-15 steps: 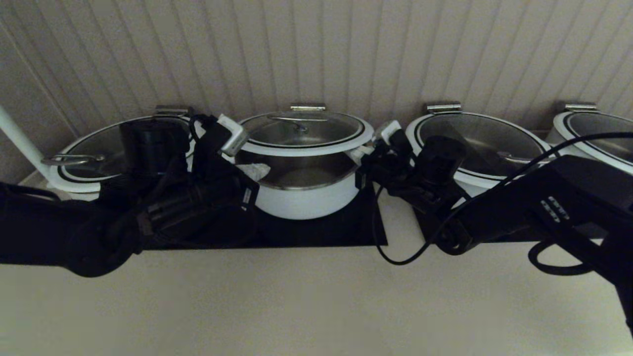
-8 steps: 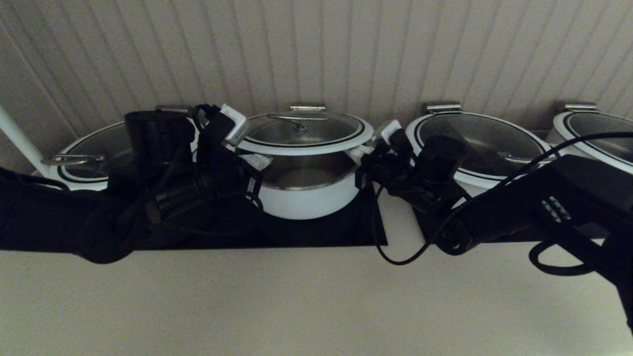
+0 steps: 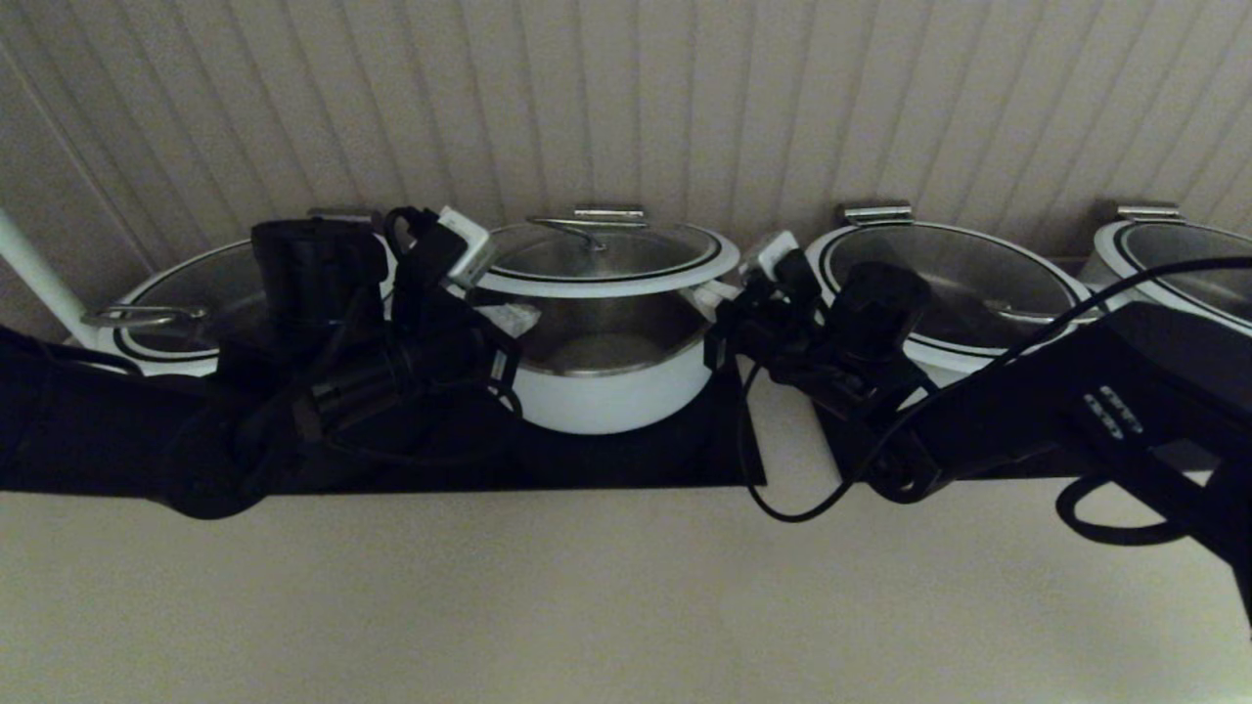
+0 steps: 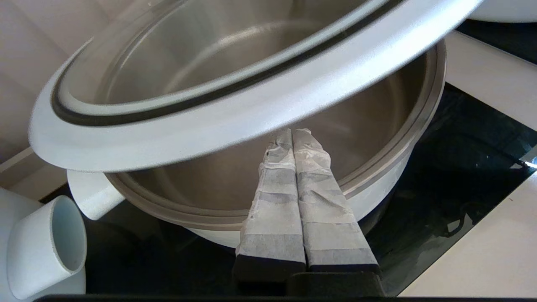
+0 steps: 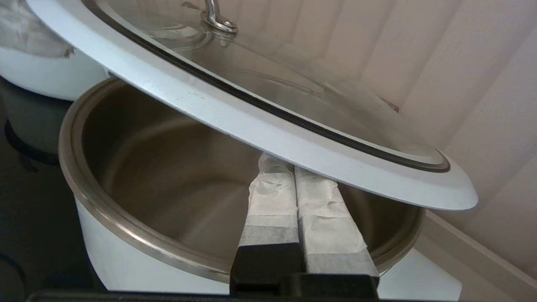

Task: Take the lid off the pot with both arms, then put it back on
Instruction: Open the pot lid completely

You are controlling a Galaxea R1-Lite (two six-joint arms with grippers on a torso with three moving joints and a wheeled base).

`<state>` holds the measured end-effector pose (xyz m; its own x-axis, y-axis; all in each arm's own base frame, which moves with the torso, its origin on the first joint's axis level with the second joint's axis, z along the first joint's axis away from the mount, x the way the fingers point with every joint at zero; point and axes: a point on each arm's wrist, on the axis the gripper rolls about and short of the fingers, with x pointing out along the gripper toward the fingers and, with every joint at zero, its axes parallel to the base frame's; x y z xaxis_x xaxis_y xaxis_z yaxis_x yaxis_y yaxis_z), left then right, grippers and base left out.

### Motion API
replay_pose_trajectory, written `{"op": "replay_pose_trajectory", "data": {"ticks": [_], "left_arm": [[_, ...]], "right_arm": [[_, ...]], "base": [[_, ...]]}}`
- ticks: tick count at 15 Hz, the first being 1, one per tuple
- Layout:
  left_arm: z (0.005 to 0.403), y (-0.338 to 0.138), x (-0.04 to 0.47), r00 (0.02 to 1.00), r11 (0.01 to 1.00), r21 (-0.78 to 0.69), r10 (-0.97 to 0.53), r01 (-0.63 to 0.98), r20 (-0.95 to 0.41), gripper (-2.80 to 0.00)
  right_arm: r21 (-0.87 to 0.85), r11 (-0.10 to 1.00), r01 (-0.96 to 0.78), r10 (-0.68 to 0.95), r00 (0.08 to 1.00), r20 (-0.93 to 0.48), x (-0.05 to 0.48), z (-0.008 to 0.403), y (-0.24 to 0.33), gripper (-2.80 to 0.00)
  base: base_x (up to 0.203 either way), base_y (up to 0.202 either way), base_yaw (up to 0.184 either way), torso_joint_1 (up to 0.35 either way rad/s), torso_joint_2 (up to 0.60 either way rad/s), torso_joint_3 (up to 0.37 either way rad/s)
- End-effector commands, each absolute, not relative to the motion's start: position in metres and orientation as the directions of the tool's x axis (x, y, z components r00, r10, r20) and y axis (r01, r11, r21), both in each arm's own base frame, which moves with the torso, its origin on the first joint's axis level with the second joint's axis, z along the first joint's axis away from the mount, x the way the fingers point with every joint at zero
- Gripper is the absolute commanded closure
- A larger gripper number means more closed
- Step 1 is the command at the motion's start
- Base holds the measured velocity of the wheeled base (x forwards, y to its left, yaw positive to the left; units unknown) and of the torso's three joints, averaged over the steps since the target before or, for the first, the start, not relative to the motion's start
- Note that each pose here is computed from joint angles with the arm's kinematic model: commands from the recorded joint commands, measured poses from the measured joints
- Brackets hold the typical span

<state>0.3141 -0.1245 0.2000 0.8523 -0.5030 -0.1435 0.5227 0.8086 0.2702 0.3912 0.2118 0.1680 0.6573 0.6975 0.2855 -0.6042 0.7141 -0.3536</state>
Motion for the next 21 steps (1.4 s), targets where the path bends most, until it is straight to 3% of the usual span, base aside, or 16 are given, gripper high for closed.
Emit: {"op": "replay_pose_trajectory", "data": {"ticks": [1,13,21], "left_arm": [[0.201,-0.125,0.315,0.853,0.808,0.273,-0.504,0.522,-0.137,0.0],[0.207,-0.126,0.319,0.856,0.811,0.277,-0.504,0.515,-0.115,0.0],[0.208,-0.126,0.318,0.856,0.812,0.278,-0.504,0.514,-0.112,0.0]], "right_arm": [[-0.358,0.714,-0.602,0.698,0.653,0.294,0.388,0.172,0.21,0.0],[-0.348,0.703,-0.621,0.707,0.665,0.241,0.359,0.15,0.196,0.0],[-0.334,0.696,-0.635,0.71,0.679,0.187,0.312,0.161,0.17,0.0]], "base": [[0.0,0.0,0.0,0.0,0.0,0.0],[0.0,0.0,0.0,0.0,0.0,0.0],[0.0,0.0,0.0,0.0,0.0,0.0]]}}
